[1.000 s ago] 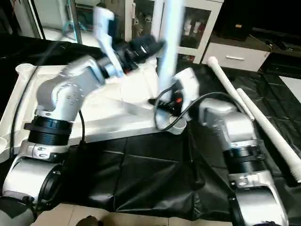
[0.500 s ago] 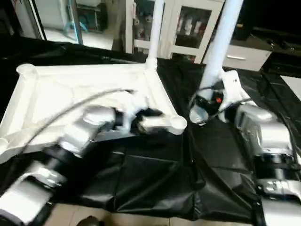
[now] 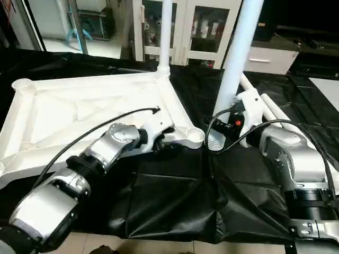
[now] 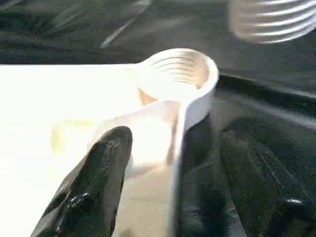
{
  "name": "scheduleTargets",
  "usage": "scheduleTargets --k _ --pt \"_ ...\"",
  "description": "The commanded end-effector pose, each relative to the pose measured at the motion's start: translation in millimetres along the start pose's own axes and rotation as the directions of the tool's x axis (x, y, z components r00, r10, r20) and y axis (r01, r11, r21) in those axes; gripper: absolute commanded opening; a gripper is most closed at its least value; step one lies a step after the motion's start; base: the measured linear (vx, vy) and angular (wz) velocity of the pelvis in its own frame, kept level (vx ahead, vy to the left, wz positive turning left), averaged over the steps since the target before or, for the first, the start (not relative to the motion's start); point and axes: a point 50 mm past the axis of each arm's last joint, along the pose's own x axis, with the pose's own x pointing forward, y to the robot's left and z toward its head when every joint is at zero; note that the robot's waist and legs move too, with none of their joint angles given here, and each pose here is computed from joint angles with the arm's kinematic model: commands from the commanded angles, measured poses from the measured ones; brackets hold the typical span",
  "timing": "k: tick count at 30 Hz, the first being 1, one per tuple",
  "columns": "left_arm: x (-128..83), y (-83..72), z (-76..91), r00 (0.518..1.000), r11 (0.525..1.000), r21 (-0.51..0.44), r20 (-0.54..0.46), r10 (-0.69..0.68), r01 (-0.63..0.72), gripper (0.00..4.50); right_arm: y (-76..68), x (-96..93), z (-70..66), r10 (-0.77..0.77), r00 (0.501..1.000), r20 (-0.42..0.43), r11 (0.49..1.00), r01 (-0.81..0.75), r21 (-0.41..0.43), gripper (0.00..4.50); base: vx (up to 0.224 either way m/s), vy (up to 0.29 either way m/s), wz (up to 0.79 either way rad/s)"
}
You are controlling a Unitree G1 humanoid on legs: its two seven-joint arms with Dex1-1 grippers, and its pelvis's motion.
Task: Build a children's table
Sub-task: Insert table leg to table base
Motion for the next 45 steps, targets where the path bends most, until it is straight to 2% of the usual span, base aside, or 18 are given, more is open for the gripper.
scheduleTargets --k 1,5,6,10,15,20,22,23,29,33,34,36,37,40,43,45 --pt "2 -0.7 -2.2 0.999 1.000 0.001 -0.037 -0.016 0.016 2.90 2.8 -2.9 0.5 0.012 1.000 0.006 1.000 -0.012 0.003 1.86 0.000 0.000 0.00" --pt "4 -3.4 -8.5 0.997 0.999 -0.030 -0.068 -0.038 0.036 2.70 3.9 -4.1 1.0 0.014 1.000 0.005 1.000 -0.014 0.005 1.86 0.000 0.000 0.00" --pt "4 -3.5 -8.5 0.997 0.999 -0.040 -0.067 -0.038 0.036 2.45 3.9 -4.2 1.4 0.014 1.000 0.006 1.000 -0.014 0.004 1.86 0.000 0.000 0.00" --pt "6 -3.1 -8.1 0.998 0.998 -0.063 -0.060 -0.035 0.031 2.35 5.0 -2.8 2.2 0.014 1.000 0.007 1.000 -0.014 0.004 1.86 0.000 0.000 0.00" --pt "7 -3.4 -8.7 0.997 0.996 -0.082 -0.075 -0.034 0.028 1.92 6.3 -3.1 2.5 0.017 1.000 0.007 1.000 -0.017 0.002 1.86 0.000 0.000 0.00" --pt "9 -5.7 -6.5 0.991 0.995 -0.069 -0.105 -0.081 0.074 1.47 6.5 -4.6 2.7 0.021 1.000 -0.002 1.000 -0.021 -0.004 1.86 0.000 0.000 0.00" --pt "8 -7.2 -10.3 0.982 0.993 -0.038 -0.148 -0.116 0.111 1.20 5.8 -4.3 3.9 0.021 1.000 -0.003 1.000 -0.022 -0.011 1.86 0.000 0.000 0.00" --pt "6 -7.6 -12.9 0.976 0.991 -0.018 -0.174 -0.131 0.130 1.20 5.3 -3.6 5.4 0.021 1.000 0.000 1.000 -0.021 -0.015 1.86 0.000 0.000 0.00" --pt "5 -8.4 -18.0 0.958 0.985 0.013 -0.236 -0.162 0.170 0.72 2.5 -1.9 10.3 0.022 1.000 0.012 1.000 -0.021 -0.019 1.86 0.000 0.000 0.00" --pt "-1 -3.7 -21.1 0.959 0.985 -0.003 -0.230 -0.166 0.170 0.45 3.7 2.4 13.8 0.039 0.998 0.048 0.999 -0.039 0.002 1.86 0.000 0.000 0.00" --pt "-1 -3.7 -21.1 0.959 0.985 -0.003 -0.230 -0.166 0.170 0.26 3.7 2.4 13.8 0.039 0.998 0.048 0.999 -0.039 0.002 1.86 0.000 0.000 0.00" --pt "-5 -2.3 -28.0 0.959 0.986 -0.017 -0.228 -0.167 0.167 0.17 7.4 5.2 13.4 0.059 0.997 0.058 0.998 -0.060 0.010 1.86 0.000 0.000 0.00" --pt "-10 -2.7 -38.6 0.957 0.985 -0.045 -0.231 -0.175 0.169 0.09 12.3 7.8 13.5 0.087 0.993 0.076 0.996 -0.089 0.025 1.86 0.000 0.000 0.00" --pt "-16 -3.9 -50.3 0.949 0.980 -0.046 -0.241 -0.201 0.196 0.04 17.2 10.1 13.3 0.111 0.990 0.088 0.993 -0.114 0.033 1.86 0.000 0.000 0.00" --pt "-32 -3.0 -64.2 0.939 0.971 -0.055 -0.246 -0.240 0.234 0.00 27.1 9.4 8.4 0.175 0.981 0.090 0.982 -0.180 0.051 1.86 0.000 0.000 0.00" --pt "-50 2.0 -67.5 0.937 0.972 0.021 -0.273 -0.219 0.234 0.00 32.7 6.0 -0.5 0.224 0.972 0.071 0.972 -0.229 0.059 1.86 0.000 0.000 0.00"
